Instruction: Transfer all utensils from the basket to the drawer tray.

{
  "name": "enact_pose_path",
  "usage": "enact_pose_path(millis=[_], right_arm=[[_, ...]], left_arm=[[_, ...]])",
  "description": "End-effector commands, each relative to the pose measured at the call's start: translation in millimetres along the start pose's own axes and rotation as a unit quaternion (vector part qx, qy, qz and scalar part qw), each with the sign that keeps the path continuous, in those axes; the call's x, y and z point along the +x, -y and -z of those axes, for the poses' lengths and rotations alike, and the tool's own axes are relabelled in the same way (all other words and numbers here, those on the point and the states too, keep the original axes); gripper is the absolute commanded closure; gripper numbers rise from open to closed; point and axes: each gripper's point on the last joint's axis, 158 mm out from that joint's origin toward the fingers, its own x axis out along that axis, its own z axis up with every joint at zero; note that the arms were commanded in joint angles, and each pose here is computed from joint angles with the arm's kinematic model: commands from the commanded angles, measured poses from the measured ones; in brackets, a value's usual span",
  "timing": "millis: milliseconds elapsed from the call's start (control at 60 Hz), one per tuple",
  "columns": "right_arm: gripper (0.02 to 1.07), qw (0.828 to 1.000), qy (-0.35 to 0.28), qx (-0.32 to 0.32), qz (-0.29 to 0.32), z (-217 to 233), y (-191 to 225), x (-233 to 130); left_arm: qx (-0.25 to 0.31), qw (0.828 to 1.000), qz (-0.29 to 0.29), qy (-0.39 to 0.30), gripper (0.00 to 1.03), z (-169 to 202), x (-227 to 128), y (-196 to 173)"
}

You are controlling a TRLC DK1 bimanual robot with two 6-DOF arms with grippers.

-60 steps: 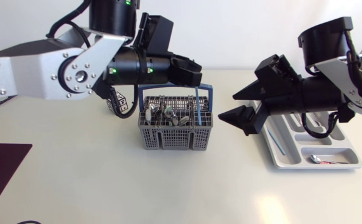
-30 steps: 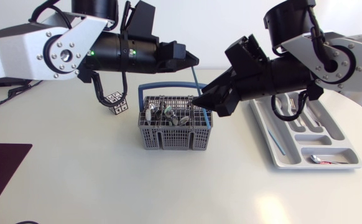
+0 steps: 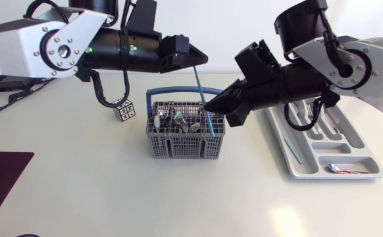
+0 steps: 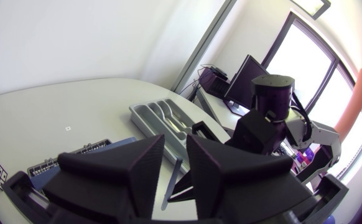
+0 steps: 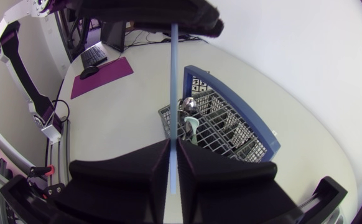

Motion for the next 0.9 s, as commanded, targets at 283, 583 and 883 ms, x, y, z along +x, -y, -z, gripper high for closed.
enact_pose_path(millis=[283, 583, 883], right_arm=[[1.02, 0.999, -0.039, 0.018, -0.024, 44, -21, 4], [1.02, 0.993, -0.044, 0.081, 0.074, 87, 51, -74], [1.02, 0.941, -0.121, 0.225, 0.222, 174, 167, -133]], left_arm=[[0.020, 0.996, 0.003, 0.084, 0.32, -73, -51, 20], [0.084, 0.987, -0.095, 0.099, 0.29, -83, -102, -14], [0.170, 0.971, -0.164, -0.027, 0.29, 13, -86, -48]])
